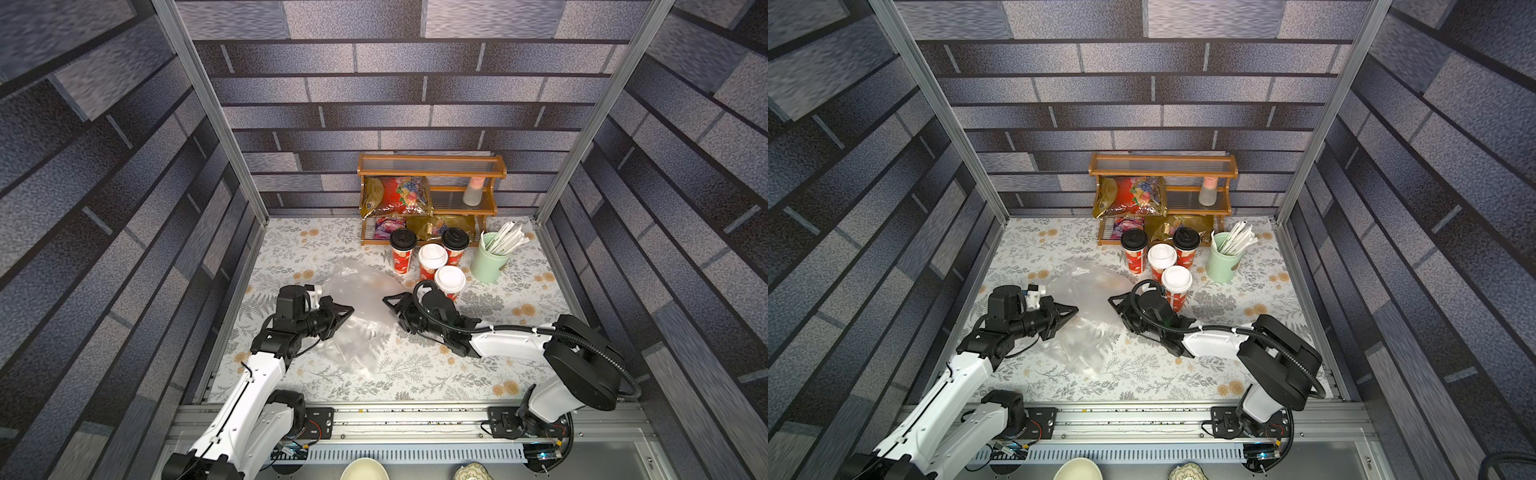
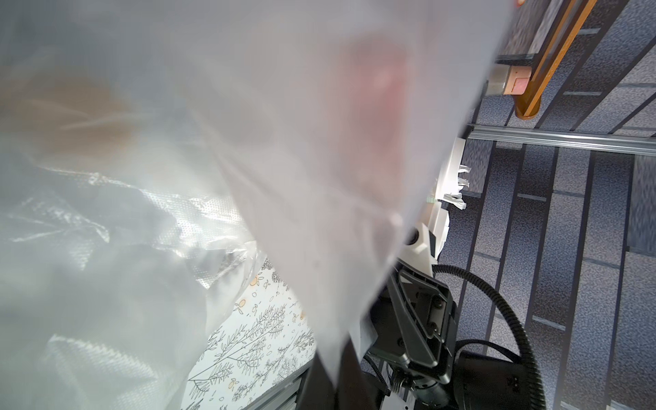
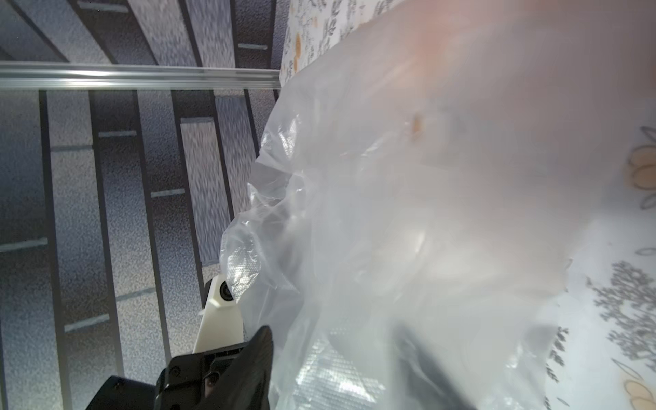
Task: Pack milk tea into plastic carrier bags
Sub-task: Pick up the plastic carrier bag, then move the plastic carrier bag to the center of the board.
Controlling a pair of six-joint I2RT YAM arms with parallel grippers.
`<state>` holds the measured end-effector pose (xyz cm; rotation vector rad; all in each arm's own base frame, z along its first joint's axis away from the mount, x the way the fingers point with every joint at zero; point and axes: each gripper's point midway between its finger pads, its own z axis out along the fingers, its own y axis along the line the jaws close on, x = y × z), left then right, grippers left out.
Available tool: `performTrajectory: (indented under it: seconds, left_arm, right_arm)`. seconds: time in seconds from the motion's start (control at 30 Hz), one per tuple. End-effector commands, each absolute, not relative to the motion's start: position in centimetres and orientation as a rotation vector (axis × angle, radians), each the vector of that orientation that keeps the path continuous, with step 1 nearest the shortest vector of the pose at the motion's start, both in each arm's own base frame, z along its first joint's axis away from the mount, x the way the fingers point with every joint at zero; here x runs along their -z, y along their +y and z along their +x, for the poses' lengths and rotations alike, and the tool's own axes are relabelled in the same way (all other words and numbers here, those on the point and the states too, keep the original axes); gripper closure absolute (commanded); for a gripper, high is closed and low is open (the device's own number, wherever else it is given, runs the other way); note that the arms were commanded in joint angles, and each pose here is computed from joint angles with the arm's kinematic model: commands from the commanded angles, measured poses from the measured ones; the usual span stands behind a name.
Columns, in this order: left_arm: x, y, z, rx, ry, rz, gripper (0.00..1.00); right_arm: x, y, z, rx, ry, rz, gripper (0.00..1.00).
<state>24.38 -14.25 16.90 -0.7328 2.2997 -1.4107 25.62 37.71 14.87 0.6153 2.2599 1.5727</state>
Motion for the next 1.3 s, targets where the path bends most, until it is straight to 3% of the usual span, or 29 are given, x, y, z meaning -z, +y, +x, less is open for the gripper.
performTrajectory:
  seconds: [0.0, 0.07, 0.13, 0.3, 0.37, 0.77, 1.03, 1.27]
  left_arm:
    - [-17.2, -14.2, 24.0, 1.446, 2.288, -0.743, 1.00]
    - [-17.4, -14.1, 23.9, 1.447, 2.281, -0.742, 1.00]
    - [-17.6, -14.0, 23.9, 1.436, 2.283, -0.731, 0.94]
    - [-19.0, -13.5, 23.2, 1.340, 2.319, -0.663, 0.36]
    - [-19.9, -13.5, 22.9, 1.300, 2.337, -0.605, 0.26]
    - [-21.5, -19.4, 19.3, 1.060, 2.585, -0.101, 0.24]
    - [-15.2, -22.6, 14.4, 0.875, 2.856, 0.124, 0.24]
    - [-9.3, -23.4, 12.2, 0.787, 3.051, 0.237, 0.21]
  right_arm:
    - [-18.0, 38.3, 26.2, -1.619, 2.176, 0.593, 0.66]
    - [-18.3, 38.7, 26.2, -1.618, 2.190, 0.569, 0.85]
    - [-18.6, 38.8, 26.2, -1.609, 2.198, 0.545, 0.99]
    - [-21.2, 38.2, 26.3, -1.510, 2.193, 0.417, 1.00]
    - [-23.0, 37.7, 26.2, -1.444, 2.188, 0.335, 1.00]
    - [-38.1, 30.7, 25.2, -1.050, 1.992, -0.018, 1.00]
    - [-43.9, 22.7, 23.8, -0.797, 1.870, -0.013, 1.00]
    - [-44.7, 19.8, 23.1, -0.723, 1.841, 0.009, 1.00]
